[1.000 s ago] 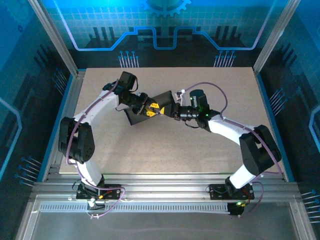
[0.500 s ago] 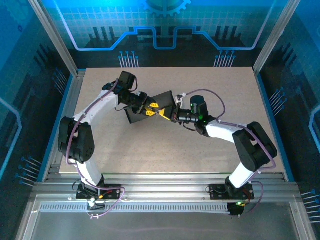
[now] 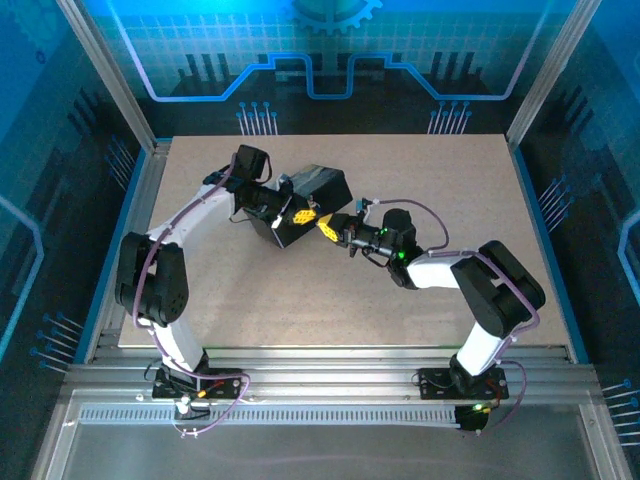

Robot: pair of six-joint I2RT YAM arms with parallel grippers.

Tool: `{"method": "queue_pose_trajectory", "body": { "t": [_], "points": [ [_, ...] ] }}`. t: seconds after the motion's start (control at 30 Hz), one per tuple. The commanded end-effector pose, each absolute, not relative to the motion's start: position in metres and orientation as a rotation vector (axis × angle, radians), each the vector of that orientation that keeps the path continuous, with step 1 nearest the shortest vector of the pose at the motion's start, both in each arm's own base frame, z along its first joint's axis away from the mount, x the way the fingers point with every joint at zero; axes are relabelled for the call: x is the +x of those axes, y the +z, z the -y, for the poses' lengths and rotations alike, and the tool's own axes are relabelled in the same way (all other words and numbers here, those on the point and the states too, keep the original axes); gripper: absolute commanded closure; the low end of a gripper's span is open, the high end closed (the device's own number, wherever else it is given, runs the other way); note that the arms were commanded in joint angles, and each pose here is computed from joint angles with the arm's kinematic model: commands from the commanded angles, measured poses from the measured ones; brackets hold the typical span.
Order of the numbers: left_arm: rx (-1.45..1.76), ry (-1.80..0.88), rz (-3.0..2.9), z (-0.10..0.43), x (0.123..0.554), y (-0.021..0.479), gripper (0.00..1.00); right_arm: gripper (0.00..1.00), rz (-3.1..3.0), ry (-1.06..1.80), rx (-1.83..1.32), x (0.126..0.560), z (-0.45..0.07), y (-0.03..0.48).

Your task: Unlock the padlock with the key

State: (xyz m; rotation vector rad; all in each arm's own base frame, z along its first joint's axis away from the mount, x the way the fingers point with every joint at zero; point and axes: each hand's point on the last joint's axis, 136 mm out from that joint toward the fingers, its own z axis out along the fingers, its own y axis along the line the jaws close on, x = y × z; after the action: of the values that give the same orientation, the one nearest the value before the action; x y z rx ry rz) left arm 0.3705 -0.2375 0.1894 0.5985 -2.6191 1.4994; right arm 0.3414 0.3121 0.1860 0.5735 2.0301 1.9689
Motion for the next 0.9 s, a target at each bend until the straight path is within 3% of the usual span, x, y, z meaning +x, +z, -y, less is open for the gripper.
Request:
{"method": "queue_pose_trajectory", "body": {
  "t": [0.0,0.1,0.2,0.33,0.63,0.7,0.87],
  "points": [
    [0.482,1.596,2.613,0.241,0.370,0.209,1.00,1.00,-1.990,1.928,0.559,0.345,-0.308,0.199],
    [0.511,1.605,2.620,0.234,0.374,0.213,0.99,1.00,-2.020,1.883,0.603,0.353,-0.293,0.181],
    [0.519,1.596,2.639,0.228,0.373,0.216,0.87,1.00,-2.069,1.843,0.633,0.356,-0.282,0.162],
    [0.546,1.584,2.651,0.221,0.372,0.216,0.81,0.99,-2.117,1.811,0.631,0.357,-0.279,0.139],
    [0.618,1.358,2.809,0.196,0.377,0.192,0.77,0.97,-2.253,1.717,0.710,0.348,-0.256,0.062],
    [0.628,1.262,2.866,0.188,0.378,0.183,0.75,0.94,-2.282,1.685,0.720,0.346,-0.246,0.047],
    [0.637,1.096,2.971,0.172,0.385,0.170,0.74,0.73,-2.322,1.647,0.658,0.347,-0.232,0.032]
  ]
}}
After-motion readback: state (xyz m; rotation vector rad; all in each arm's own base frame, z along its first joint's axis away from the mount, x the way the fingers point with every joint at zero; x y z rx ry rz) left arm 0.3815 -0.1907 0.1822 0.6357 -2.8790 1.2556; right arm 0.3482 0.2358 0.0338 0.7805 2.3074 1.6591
